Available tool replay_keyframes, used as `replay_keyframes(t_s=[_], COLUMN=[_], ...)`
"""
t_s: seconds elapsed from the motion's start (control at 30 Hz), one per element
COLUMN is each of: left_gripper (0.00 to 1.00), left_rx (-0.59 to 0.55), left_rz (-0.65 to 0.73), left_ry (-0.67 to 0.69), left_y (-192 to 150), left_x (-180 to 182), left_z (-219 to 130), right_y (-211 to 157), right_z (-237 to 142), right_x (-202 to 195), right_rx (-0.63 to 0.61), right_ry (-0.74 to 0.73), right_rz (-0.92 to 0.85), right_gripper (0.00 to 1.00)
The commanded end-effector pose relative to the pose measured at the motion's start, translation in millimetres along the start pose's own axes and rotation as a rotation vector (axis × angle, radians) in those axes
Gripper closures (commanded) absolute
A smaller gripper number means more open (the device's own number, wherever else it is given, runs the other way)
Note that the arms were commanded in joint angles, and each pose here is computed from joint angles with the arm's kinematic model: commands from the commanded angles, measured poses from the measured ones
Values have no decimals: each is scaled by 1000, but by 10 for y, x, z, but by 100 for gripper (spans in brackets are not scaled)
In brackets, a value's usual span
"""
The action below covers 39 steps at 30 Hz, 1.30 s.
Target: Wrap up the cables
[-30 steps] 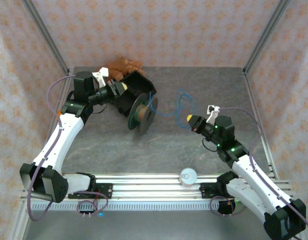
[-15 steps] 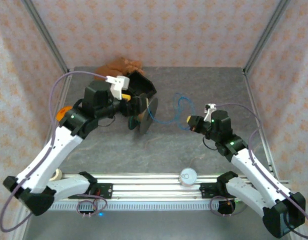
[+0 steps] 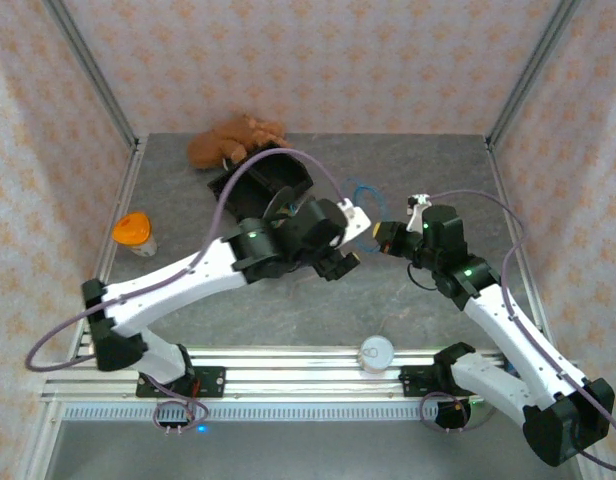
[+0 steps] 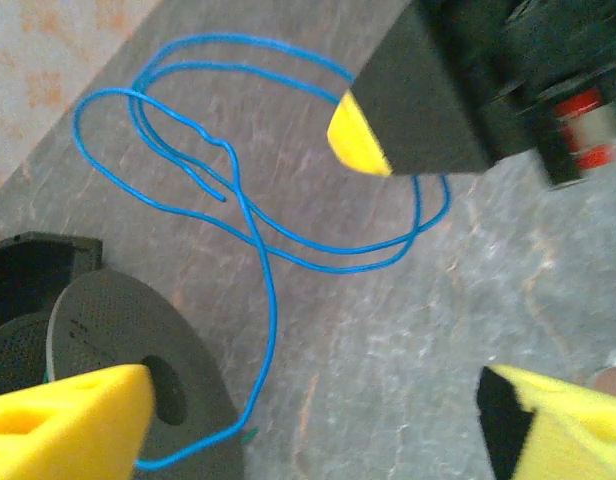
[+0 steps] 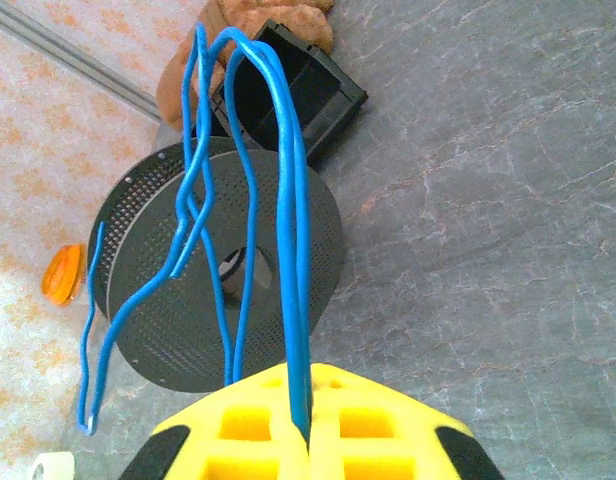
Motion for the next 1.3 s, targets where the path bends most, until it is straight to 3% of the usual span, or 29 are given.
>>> replay_keyframes(t_s=[0.0,0.1,0.2,0.23,0.3,0.5,0.67,0.7,0.73,0.8,0.93,1.13,1.27], left_gripper=[23,40,80,90,100,100,100,100,93,71,45,43,56], left_rx=[98,129,149,159,156,-29,-132,-138,-138,-119,-20,133,194], left_rz=[99,110,83,64,-8,-338,-466,-457,-447,-413,-219,-83,-52], left_ry=[98,67,76,103,158,88,18,-7,-46,-118,-94,-66,-79], left_y=[-7,25,42,43,48,24,-1,14,36,81,173,174,164], left_x=[118,50,56,104,269,765,959,943,898,783,400,152,63], left_z=[53,203,305,310,263,-84,-290,-304,-305,-275,-169,134,321], right_y=[69,83,85,82,75,10,-7,-4,-3,10,40,70,92], right_z=[-79,-99,-113,-120,-139,-176,-221,-224,-226,-242,-272,-302,-340], right_x=[118,144,163,158,138,37,10,9,9,35,88,135,183], right_rx=[-8,-9,-5,-5,-8,-5,-22,-23,-23,-24,-30,-36,-39], right_ry=[29,32,37,35,23,-20,-23,-24,-26,-21,-6,3,16], right_rz=[-21,-23,-25,-27,-33,-43,-44,-41,-41,-44,-48,-48,-47], right_gripper=[100,100,100,100,100,100,100,100,100,100,100,100,100])
Point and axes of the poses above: each hand's point on the last joint's axis, 136 mm out from that joint toward the fingers, its own z axis out along the fingers, its own x axis along the line the jaws close on, y = z × x, the point moved 6 cm from there along -z, back along the fingers, and after that the axes turned 9 degrees about z, right-handed, at the moved point
